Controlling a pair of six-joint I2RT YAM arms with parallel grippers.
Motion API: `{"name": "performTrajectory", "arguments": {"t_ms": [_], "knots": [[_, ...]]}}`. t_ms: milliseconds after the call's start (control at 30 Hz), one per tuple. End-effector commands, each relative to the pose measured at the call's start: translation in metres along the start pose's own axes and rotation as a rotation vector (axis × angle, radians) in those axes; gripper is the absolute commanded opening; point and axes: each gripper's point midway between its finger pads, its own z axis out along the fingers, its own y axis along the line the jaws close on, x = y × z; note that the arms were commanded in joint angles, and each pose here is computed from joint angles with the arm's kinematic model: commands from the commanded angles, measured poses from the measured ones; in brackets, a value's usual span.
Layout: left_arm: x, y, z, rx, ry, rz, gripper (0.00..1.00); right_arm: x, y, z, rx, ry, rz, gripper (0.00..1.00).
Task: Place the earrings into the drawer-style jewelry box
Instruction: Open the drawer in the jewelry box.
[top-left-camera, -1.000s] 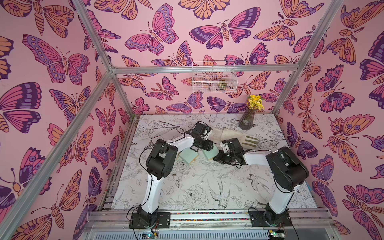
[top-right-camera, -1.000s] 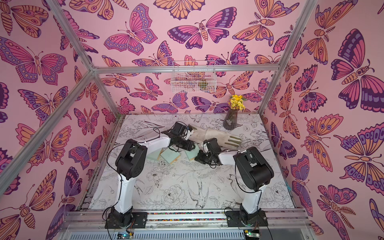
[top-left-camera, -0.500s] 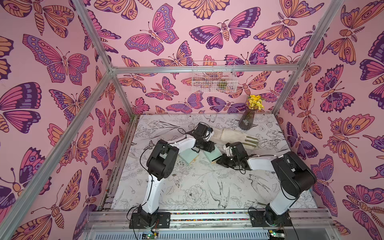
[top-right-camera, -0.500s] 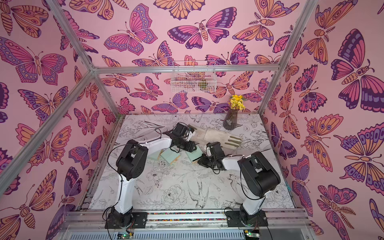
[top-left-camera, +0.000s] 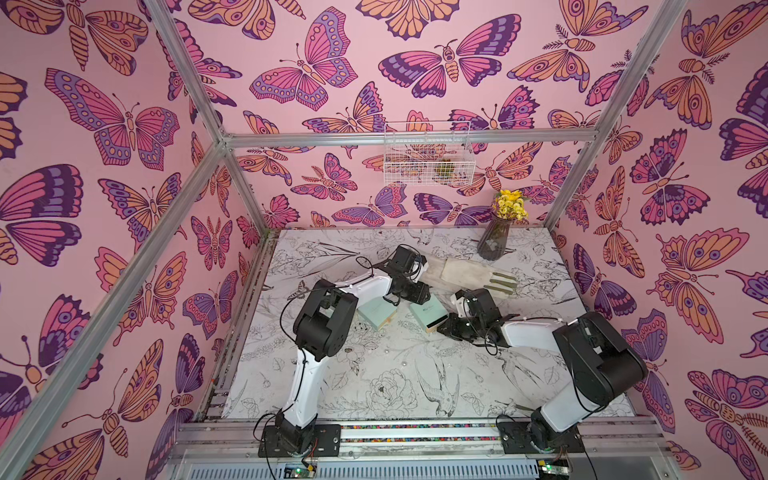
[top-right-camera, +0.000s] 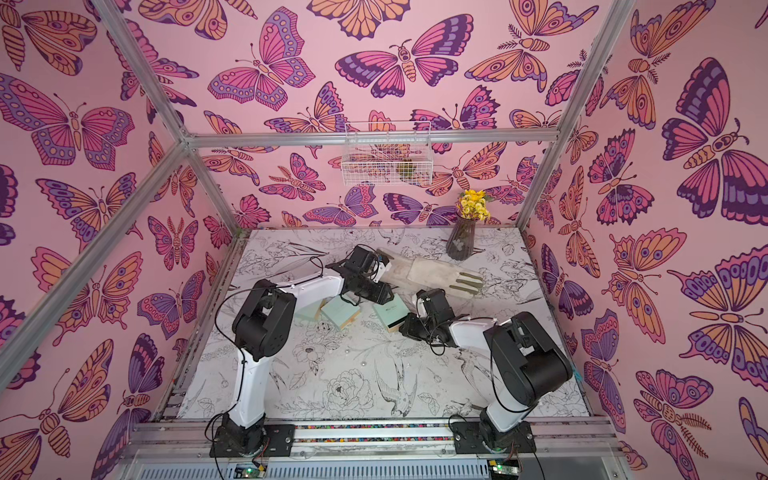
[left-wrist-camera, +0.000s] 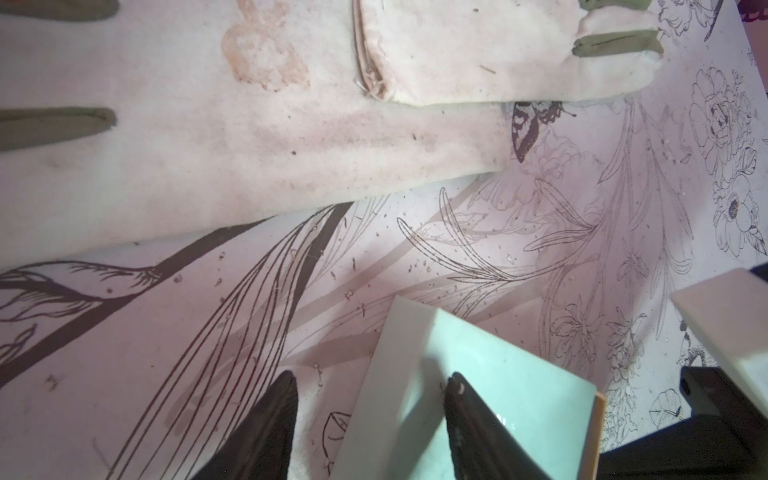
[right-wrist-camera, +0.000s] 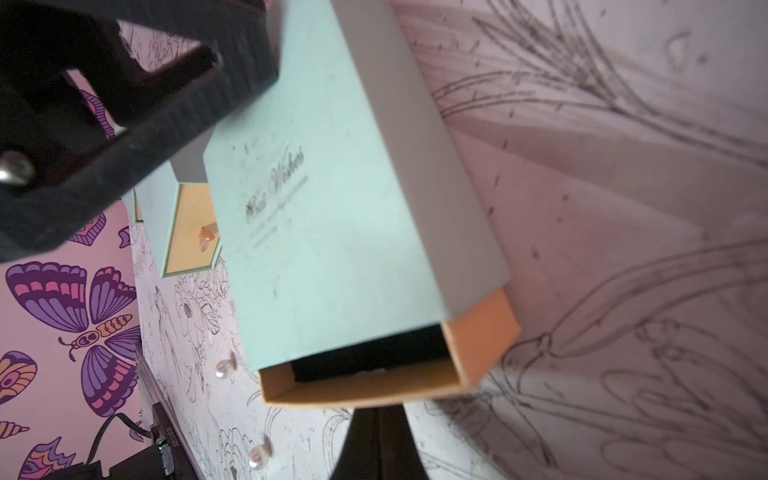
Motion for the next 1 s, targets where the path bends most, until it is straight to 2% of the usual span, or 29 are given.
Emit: {"name": "performTrajectory", "arguments": {"t_ms": [0,300,467,633,967], "knots": [[0.058,0.05,0.018,-0.164,0.175,-0.048,0.58,0.03,-0.017,-0.005,0.053,0.097,0.026,0.0],[0.066,0.049,0.017,-0.155,0.19,-0.056,0.57,0.033,-0.022,-0.006,0.071,0.096,0.03,0.0],[0.048,0.026,-0.004,-0.075,0.13,-0.04,0.6,0.029,-0.023,-0.004,0.081,0.09,0.026,0.0],[0.034,0.018,-0.024,-0.072,0.077,-0.013,0.64,0.028,-0.023,-0.003,0.089,0.096,0.017,0.0],[0.052,0.02,-0.012,-0.051,0.125,-0.031,0.62,0.028,-0.023,-0.002,0.092,0.101,0.015,0.0]]}}
